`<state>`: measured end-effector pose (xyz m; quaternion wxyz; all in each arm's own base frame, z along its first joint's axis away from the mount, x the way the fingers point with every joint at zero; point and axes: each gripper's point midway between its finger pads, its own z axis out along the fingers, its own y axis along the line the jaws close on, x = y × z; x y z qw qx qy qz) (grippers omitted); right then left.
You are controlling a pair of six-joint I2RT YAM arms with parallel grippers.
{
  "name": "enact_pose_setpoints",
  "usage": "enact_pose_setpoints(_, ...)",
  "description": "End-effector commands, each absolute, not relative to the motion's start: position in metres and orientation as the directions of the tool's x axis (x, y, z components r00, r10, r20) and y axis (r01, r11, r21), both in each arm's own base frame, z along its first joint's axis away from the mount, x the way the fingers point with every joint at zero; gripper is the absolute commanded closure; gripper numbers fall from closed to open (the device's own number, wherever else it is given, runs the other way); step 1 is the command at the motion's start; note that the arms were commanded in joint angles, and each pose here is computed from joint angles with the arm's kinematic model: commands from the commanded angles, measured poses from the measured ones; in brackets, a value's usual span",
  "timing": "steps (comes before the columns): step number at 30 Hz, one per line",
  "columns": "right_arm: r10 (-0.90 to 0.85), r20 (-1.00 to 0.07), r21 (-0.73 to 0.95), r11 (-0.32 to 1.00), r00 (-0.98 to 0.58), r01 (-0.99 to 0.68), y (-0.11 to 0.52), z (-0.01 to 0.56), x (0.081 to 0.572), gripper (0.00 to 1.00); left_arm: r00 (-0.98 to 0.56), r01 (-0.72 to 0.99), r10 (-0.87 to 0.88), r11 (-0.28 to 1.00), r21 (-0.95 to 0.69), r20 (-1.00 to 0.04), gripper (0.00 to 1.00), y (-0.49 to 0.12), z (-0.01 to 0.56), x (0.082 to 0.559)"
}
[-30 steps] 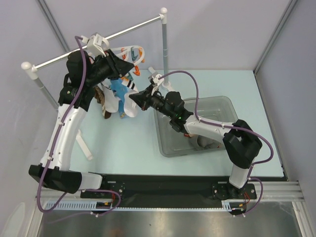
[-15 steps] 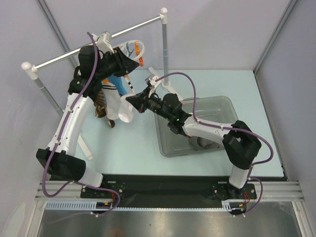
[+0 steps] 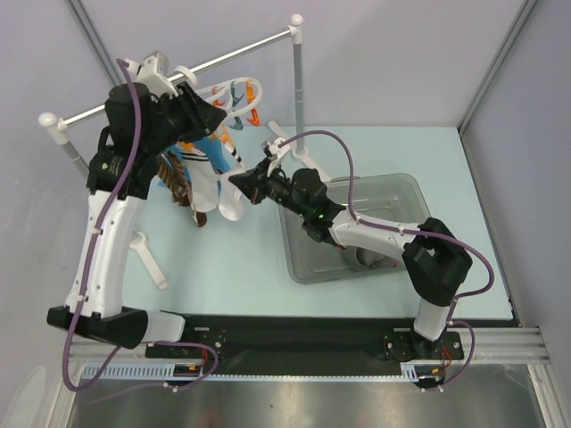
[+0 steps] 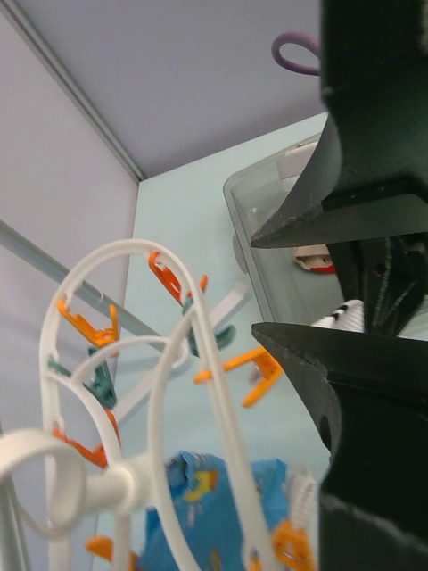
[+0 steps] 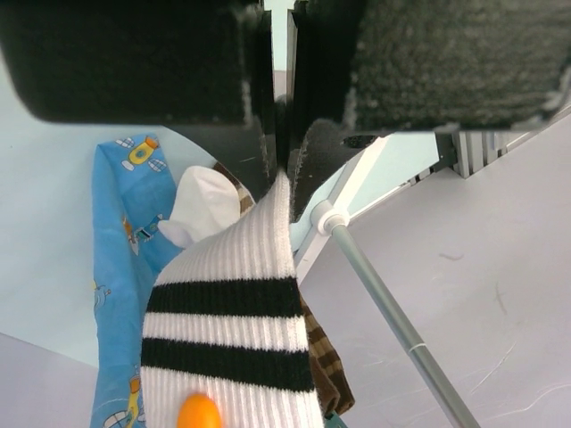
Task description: Remove the socks clipped to the hanger
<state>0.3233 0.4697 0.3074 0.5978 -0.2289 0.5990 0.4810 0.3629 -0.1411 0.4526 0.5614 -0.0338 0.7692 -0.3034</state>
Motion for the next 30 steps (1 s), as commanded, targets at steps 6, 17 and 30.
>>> enact_pose_setpoints(6,0.326,-0.938,0.263,0.434,-0.122,-0.862,0.467,0.338,0.319,1.00,-0.378,0.202,-0.370,0.862,-0.465,-0.849,0.44,-0.120,0.431,0.336)
enact_pose_setpoints(17,0.321,-0.939,0.258,0.419,-0.124,-0.871,0.473,0.339,0.311,1.00,-0.413,0.094,-0.439,0.851,-0.517,-0.798,0.34,-0.117,0.392,0.355)
enact_pose_setpoints(30,0.321,-0.941,0.245,0.415,-0.111,-0.876,0.476,0.342,0.311,1.00,-0.341,0.037,-0.542,0.809,-0.587,-0.768,0.37,-0.098,0.401,0.369)
